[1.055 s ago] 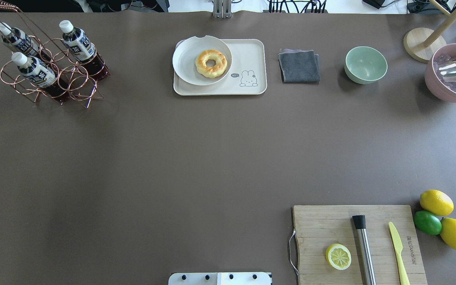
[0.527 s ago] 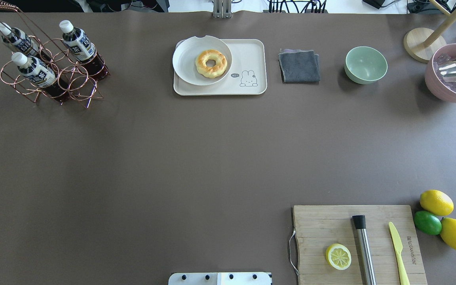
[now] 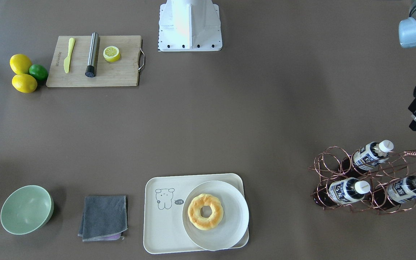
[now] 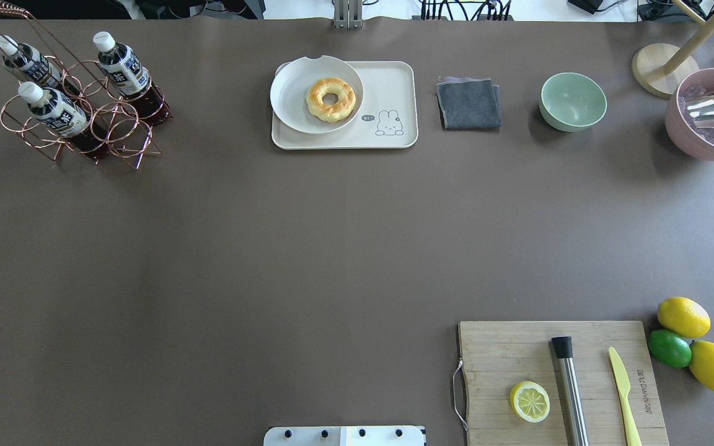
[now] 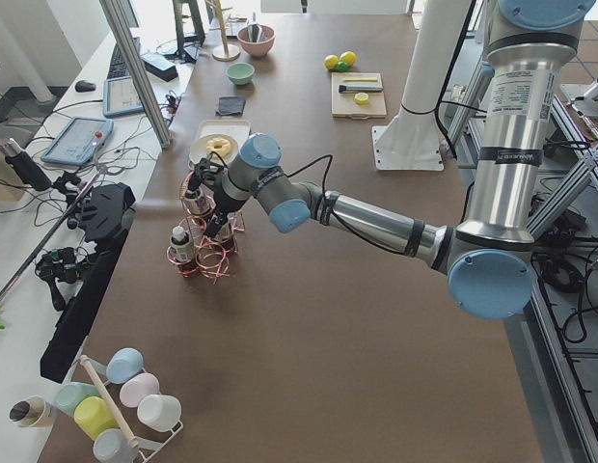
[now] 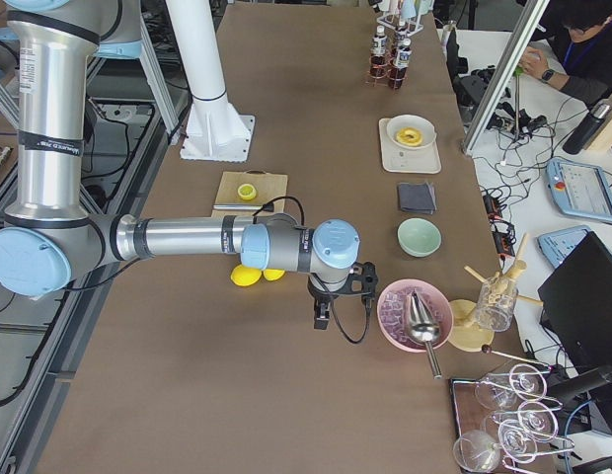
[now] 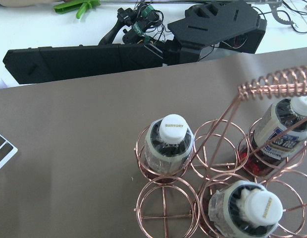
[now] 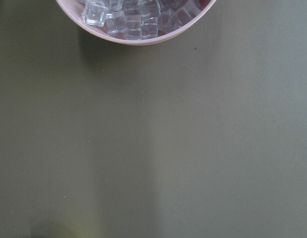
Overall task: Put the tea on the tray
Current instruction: 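Reach the left gripper down to a tea bottle in the copper rack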
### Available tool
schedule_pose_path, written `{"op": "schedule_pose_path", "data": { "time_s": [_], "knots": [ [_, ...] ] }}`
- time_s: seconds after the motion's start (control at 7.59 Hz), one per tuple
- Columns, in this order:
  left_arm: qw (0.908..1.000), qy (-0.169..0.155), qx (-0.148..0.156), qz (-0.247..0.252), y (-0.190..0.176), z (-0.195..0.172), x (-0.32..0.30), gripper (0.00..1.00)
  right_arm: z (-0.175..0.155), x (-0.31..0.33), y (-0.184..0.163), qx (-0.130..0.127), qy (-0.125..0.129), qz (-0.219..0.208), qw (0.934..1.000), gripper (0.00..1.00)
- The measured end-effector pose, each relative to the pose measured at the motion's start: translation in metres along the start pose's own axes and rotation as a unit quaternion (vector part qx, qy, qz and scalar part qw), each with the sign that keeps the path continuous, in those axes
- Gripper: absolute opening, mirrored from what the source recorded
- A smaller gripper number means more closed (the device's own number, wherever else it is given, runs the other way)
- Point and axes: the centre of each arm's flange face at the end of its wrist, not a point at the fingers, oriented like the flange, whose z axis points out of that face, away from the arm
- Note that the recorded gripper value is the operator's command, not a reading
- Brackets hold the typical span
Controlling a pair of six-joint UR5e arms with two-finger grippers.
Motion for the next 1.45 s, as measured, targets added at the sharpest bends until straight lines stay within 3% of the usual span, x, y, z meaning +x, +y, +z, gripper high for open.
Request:
{"op": "schedule_pose_path", "data": {
  "time_s": [0.53,0.92,1.45],
  "knots": [
    [0.9998,0.016,0.007,-0.013,-0.006,0.032,0.060,0.91,0.001,0.001,0.000,-0.001,-0.001,0.002,1.0000,1.00],
    [0.9992,0.028,0.013,-0.024,0.002,0.052,0.053,0.90,0.002,0.001,0.000,-0.002,-0.002,0.002,1.0000,1.00],
    [0.9989,0.037,0.015,-0.027,0.008,0.061,0.055,0.79,0.001,0.001,0.000,-0.001,-0.002,0.001,1.0000,1.00]
  ]
}}
